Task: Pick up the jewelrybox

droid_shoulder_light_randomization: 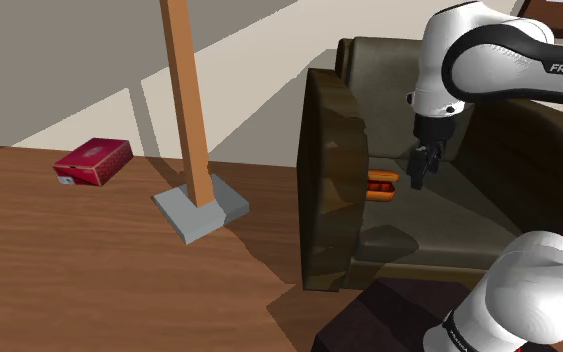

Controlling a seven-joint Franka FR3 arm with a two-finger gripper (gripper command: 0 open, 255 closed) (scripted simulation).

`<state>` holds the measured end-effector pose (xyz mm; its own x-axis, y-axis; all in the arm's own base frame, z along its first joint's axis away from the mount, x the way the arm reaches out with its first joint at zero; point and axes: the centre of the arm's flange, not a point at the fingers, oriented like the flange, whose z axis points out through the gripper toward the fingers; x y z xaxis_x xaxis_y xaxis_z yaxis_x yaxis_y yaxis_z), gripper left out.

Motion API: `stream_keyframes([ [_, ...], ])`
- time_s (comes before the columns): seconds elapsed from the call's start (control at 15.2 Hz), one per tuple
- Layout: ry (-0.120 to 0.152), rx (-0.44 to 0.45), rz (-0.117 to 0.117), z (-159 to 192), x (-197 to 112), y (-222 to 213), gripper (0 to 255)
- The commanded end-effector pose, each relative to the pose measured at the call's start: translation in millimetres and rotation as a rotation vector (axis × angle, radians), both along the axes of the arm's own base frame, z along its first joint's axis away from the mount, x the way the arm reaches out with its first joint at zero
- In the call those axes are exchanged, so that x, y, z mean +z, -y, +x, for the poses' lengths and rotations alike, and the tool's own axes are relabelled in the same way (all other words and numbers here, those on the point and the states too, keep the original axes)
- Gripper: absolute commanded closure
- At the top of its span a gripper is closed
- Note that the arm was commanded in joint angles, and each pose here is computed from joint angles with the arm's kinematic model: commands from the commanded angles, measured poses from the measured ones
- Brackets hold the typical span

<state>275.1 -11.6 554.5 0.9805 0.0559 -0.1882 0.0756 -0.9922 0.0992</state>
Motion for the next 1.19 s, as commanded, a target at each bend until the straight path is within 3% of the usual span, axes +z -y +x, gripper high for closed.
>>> stream_keyframes([
  [0.0, 0.000, 0.000, 0.000, 0, 0, 0, 0],
  [0.59, 0.278, 0.427, -0.400, 11, -88, 5, 0],
  [1.12, 0.524, 0.806, -0.755, 47, -155, 28, 0],
])
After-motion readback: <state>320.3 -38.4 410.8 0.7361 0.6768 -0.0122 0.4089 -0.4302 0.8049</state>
